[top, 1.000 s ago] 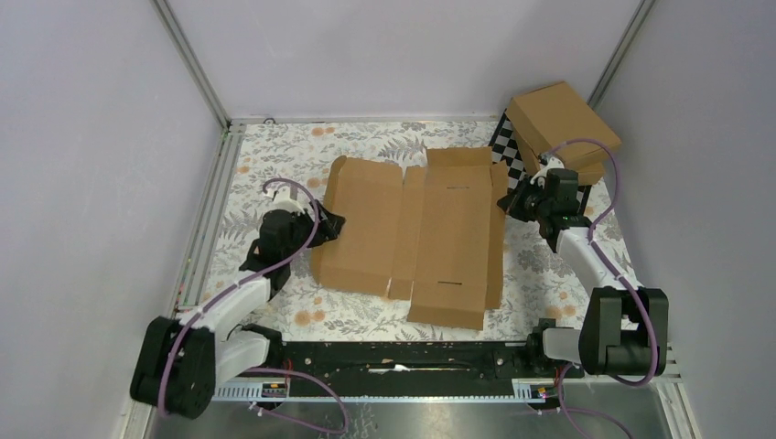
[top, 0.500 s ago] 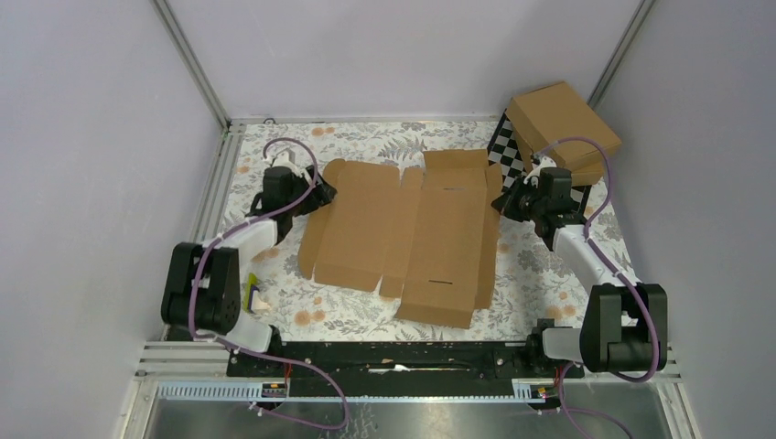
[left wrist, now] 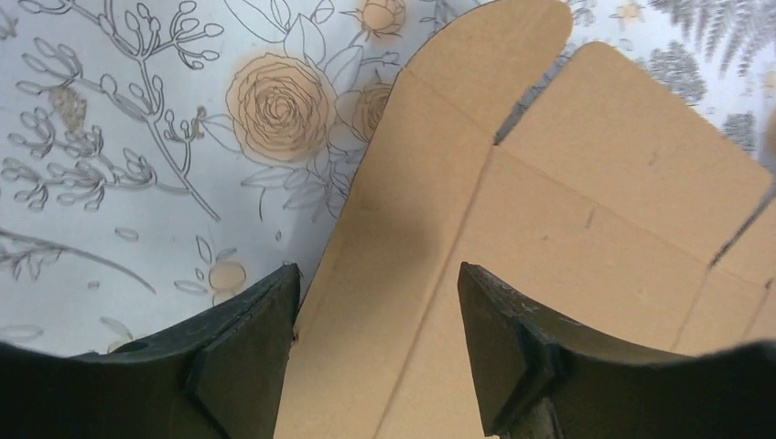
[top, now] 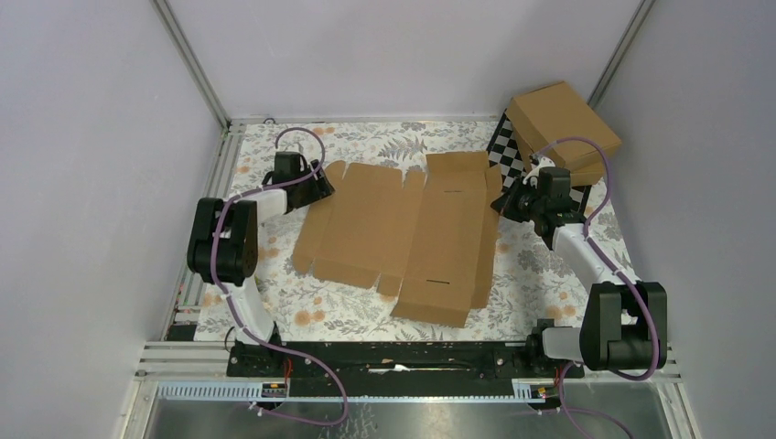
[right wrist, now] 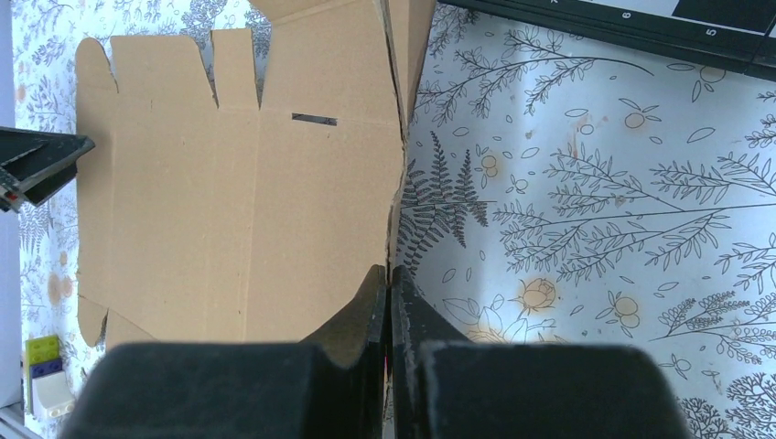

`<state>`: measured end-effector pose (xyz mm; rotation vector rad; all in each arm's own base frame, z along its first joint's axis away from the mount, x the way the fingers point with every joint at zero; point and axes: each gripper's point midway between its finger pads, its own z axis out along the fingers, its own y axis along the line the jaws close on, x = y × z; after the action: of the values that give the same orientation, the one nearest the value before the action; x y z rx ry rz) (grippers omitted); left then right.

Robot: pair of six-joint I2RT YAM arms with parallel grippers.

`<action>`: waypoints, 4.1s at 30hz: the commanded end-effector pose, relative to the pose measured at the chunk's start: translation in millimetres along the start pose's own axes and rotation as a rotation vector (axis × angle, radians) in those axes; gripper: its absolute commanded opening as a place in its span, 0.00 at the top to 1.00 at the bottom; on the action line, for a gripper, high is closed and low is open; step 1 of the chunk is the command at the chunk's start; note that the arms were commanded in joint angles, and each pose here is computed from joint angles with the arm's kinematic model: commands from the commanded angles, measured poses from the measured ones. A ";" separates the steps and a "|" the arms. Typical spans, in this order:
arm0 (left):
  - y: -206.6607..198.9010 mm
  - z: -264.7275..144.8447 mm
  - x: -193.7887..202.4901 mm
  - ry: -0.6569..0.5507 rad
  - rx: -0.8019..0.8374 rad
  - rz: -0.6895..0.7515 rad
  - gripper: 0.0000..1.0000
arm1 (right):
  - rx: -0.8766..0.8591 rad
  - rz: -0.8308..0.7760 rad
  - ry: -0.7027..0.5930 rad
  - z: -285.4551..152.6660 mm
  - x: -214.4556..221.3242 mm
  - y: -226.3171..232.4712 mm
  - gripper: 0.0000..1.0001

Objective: Fold the paper box

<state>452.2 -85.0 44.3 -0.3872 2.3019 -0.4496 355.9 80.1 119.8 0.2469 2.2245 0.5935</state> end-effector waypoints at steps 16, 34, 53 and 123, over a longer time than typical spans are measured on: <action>-33.1 16.5 -5.0 0.125 0.339 -0.057 0.70 | -0.021 -0.022 -0.025 3.9 -17.1 11.1 1.00; -180.9 -157.1 -67.2 -0.279 0.617 0.086 1.00 | -0.260 0.130 -0.091 -33.4 -75.4 120.3 1.00; -155.9 -268.3 -28.4 -0.801 0.639 0.240 1.00 | -0.198 -0.194 -0.559 -8.7 -90.2 100.2 1.00; -164.0 -311.7 24.8 -0.860 0.675 0.414 1.00 | -0.039 -0.011 -0.303 -39.9 -46.0 28.9 0.00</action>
<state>237.0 -176.8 306.0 0.1925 1.2600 -0.6472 340.2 62.3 164.1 0.3576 2.0090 0.4421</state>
